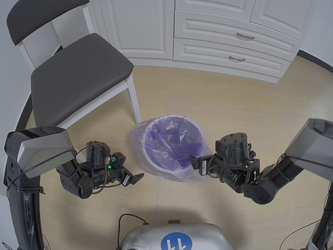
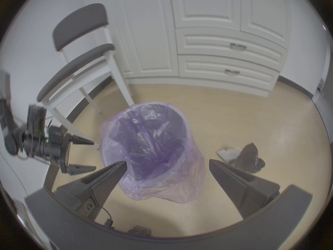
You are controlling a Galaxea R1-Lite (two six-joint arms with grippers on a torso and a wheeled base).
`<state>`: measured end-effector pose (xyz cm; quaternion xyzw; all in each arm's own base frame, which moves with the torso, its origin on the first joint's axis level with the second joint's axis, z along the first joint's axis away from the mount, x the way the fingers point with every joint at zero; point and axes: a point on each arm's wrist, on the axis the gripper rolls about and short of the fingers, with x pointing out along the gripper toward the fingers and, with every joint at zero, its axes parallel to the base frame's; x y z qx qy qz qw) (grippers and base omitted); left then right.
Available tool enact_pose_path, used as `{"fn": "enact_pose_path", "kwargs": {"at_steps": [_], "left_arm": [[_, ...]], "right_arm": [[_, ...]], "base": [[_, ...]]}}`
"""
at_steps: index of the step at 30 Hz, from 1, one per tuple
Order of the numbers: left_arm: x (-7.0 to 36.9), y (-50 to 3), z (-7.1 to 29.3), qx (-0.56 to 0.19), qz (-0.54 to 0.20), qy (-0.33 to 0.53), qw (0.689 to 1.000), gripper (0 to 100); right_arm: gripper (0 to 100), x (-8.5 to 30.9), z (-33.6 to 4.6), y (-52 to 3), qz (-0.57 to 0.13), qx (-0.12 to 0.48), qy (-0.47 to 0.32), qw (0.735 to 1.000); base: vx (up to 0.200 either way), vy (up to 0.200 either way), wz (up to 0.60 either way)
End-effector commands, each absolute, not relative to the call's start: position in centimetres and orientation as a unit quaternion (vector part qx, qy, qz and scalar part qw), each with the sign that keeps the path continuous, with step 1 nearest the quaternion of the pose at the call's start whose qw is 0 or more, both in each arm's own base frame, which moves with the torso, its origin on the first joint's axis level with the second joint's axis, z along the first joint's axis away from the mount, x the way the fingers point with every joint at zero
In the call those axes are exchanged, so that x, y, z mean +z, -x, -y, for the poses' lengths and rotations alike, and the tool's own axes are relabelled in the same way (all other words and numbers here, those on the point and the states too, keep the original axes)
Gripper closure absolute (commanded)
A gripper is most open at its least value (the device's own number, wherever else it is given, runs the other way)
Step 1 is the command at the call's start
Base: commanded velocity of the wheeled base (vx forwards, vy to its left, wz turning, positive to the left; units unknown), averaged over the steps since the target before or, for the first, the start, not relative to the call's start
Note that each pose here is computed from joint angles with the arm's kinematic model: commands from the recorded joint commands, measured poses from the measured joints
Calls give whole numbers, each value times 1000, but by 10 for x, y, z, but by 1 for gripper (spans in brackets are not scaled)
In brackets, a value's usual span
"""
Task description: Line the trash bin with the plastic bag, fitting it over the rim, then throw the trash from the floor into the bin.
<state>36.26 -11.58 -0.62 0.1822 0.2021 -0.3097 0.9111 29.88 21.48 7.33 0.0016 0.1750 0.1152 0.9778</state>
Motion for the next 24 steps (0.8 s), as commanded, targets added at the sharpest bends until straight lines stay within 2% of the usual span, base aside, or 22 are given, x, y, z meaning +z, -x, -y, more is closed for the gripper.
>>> {"fn": "enact_pose_path", "kwargs": {"at_steps": [1,8,12,22,23,24], "left_arm": [[-36,-357,141,-280,-197,-208,916,0],[-56,-355,158,-287,-183,-212,916,0],[-64,-363,169,-264,-152,-197,932,0],[-62,-370,172,-257,-132,-184,940,0],[-62,-370,171,-256,-133,-181,940,100],[-61,-370,171,-255,-132,-179,941,100]], "right_arm": [[0,169,-196,-328,-187,48,-160,968],[0,156,-201,-338,-206,33,-155,966],[0,155,-202,-342,-201,30,-162,966],[0,153,-202,-344,-202,30,-163,965],[0,153,-202,-344,-202,30,-163,965],[0,153,-202,-344,-202,30,-163,965]], "base": [[0,0,0],[0,0,0],[0,0,0],[0,0,0],[0,0,0],[0,0,0]]}}
